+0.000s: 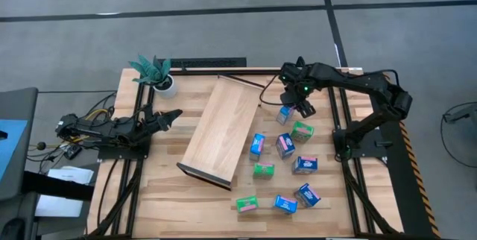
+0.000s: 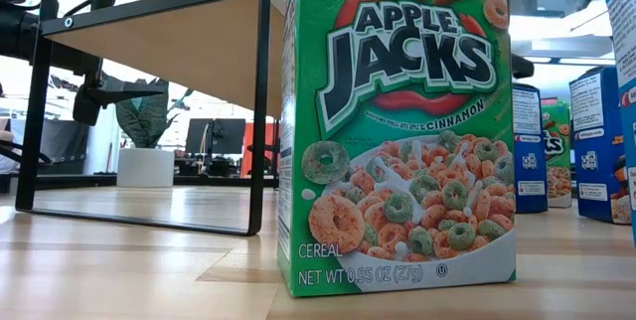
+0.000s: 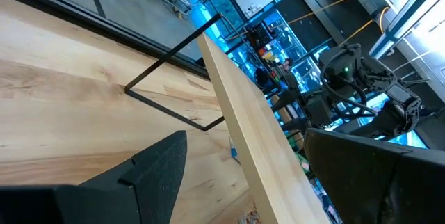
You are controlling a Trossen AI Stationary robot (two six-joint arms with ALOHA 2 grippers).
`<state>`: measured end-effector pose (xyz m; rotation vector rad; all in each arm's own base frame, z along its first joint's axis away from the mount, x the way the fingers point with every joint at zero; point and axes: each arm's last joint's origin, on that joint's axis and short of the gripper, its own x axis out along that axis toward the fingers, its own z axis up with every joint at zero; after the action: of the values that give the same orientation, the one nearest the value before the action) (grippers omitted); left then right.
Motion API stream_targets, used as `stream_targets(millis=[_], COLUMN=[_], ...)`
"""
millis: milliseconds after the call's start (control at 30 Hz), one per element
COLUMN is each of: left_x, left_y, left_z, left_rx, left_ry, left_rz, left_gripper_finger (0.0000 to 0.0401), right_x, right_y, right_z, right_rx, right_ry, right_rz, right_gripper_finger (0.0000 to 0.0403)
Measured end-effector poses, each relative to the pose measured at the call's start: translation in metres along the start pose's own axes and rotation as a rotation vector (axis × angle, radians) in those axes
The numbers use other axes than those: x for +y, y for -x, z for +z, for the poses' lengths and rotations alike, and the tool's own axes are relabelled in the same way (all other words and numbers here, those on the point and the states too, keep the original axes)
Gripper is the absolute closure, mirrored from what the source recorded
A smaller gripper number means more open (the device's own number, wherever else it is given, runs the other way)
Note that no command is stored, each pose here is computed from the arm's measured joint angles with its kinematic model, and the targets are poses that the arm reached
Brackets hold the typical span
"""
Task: Stack cereal on shelf
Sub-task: Put the top light blue cereal box on the shelf
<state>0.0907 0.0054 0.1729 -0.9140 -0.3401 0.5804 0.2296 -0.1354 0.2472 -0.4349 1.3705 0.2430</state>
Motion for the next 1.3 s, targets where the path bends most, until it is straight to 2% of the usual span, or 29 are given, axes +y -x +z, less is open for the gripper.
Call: stream_targets(millis=[267,567,867,967,1100,1300], left_x=[0.0,0.0,0.0,0.0,0.0,0.0], left_y=[0.0,0.0,0.0,0.0,0.0,0.0], left_z=[0.0,0.0,0.0,0.0,0.0,0.0], left_rx=[0.0,0.0,0.0,0.0,0.0,0.0], left_ry=[0.0,0.001,0.006,0.007,0.008,0.008], left_rz=[0.0,0.0,-0.001,-0.001,-0.001,-0.001], left_gripper_finger=[0.0122,0.0122,0.0122,0.0122,0.0122,0.0122], right_x=[0.001,-0.003,-0.021,-0.022,-0.018,-0.003], right_y=[0.0,0.019,0.085,0.111,0.143,0.177], right_z=[-0.001,0.004,0.017,0.021,0.029,0.049], right_rx=[0.008,0.011,-0.065,-0.049,-0.029,-0.14], right_ry=[-0.039,-0.091,-0.099,-0.094,-0.069,0.006], right_rz=[0.009,0.003,-0.149,-0.237,-0.342,-0.421], right_gripper_finger=[0.0239,0.0243,0.0244,0.0243,0.0242,0.0242])
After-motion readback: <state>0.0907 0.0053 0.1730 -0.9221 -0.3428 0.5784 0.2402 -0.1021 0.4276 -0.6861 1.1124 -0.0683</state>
